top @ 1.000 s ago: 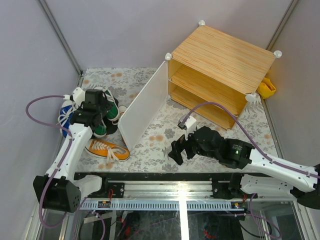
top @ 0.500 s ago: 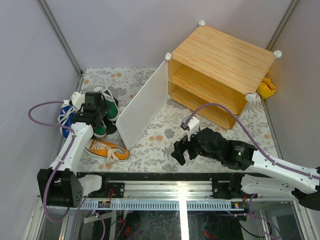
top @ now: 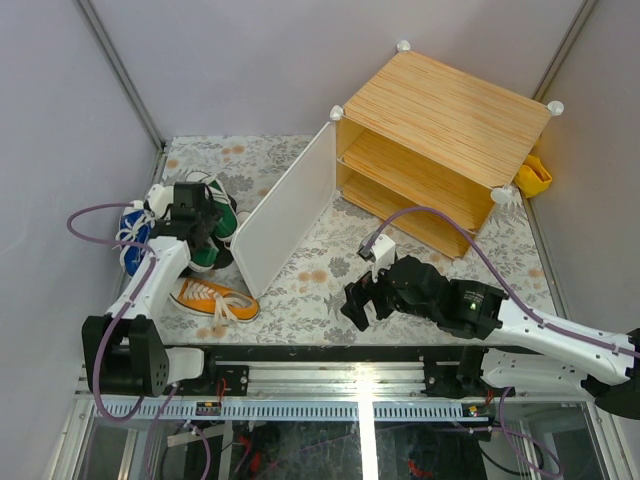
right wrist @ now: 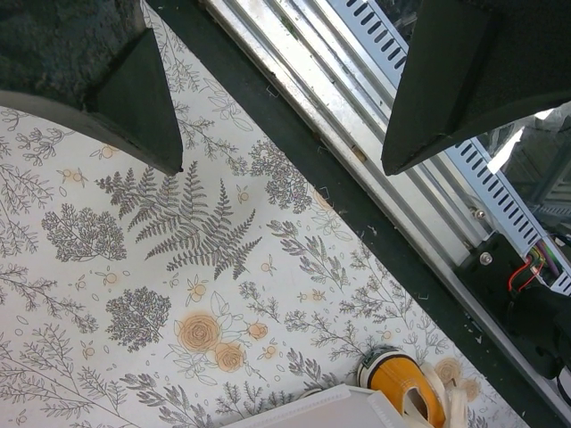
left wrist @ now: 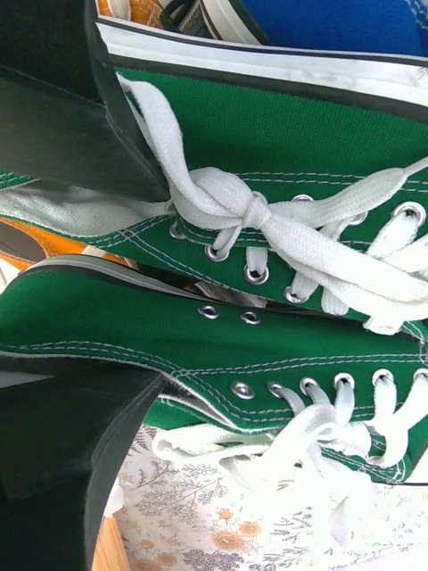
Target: Place and organize the shoes in the shoe cabinet
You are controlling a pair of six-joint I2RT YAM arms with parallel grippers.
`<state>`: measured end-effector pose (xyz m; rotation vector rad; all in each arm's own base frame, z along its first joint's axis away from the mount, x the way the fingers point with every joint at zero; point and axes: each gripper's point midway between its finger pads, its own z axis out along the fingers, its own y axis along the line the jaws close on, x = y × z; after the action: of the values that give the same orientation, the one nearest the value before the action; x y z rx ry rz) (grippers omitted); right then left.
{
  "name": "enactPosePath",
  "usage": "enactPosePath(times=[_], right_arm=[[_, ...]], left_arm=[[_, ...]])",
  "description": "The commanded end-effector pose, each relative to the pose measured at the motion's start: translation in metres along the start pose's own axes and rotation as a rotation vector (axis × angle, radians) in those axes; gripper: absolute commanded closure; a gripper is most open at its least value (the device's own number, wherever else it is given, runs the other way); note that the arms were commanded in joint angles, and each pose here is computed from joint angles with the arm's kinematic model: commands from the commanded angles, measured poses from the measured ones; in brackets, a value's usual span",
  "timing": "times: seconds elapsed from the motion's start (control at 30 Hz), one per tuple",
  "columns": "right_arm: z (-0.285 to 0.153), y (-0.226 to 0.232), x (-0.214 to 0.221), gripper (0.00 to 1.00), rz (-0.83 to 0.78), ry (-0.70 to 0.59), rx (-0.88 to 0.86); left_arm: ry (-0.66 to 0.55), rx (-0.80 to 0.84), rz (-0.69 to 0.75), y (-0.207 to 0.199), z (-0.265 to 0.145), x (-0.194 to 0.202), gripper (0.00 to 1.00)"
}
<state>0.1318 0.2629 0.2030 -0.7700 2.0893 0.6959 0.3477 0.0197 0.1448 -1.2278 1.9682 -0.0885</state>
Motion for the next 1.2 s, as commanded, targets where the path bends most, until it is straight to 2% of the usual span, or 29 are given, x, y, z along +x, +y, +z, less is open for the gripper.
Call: enactPosePath(times=[0.0,0.2,0.33,0.5,0.7,0.93,1.0,1.07,1.1,1.13,1.17], right_arm=[[0.001,0.002,-0.007,0.00,0.011,-0.021,-0.002],[0.001,0.002,-0.008,0.00,0.006,-0.022,0.002],[0.003,0.000,-0.006,0.00,-0.001,-0.019,0.009],[0.007,0.001,-0.006,0.00,-0.002,-0.014,0.009],[0.007,0.002,-0.004,0.00,0.009,-0.018,-0.002],[-0.001,-0.003,0.000,0.00,0.025,-0.024,0.015],[-0.004,-0.006,0.000,0.00,0.035,-0.034,0.022],[-0.007,-0.007,0.000,0.01,0.040,-0.040,0.030],[-0.008,-0.009,0.000,0.01,0.041,-0.041,0.034],[-0.009,-0.009,0.000,0.00,0.043,-0.043,0.039],[-0.010,-0.011,0.000,0.00,0.045,-0.044,0.044]], left_arm=[[-0.027,0.051,-0.056,-0.016,0.012,-0.006,0.31],[0.008,0.042,-0.053,-0.012,0.015,0.002,0.31],[0.029,0.065,-0.061,-0.017,0.002,0.001,0.23],[0.055,0.098,-0.052,-0.022,-0.016,-0.001,0.18],[0.077,0.019,-0.047,0.004,0.002,0.019,0.19],[0.102,-0.038,-0.066,0.019,0.025,0.038,0.25],[0.097,-0.027,-0.067,0.017,0.027,0.037,0.41],[0.086,-0.012,-0.067,0.013,0.027,0.032,0.62],[0.080,-0.005,-0.066,0.011,0.025,0.029,0.76],[0.072,0.009,-0.059,0.007,0.023,0.025,0.96],[0.064,0.019,-0.050,0.005,0.020,0.022,1.00]])
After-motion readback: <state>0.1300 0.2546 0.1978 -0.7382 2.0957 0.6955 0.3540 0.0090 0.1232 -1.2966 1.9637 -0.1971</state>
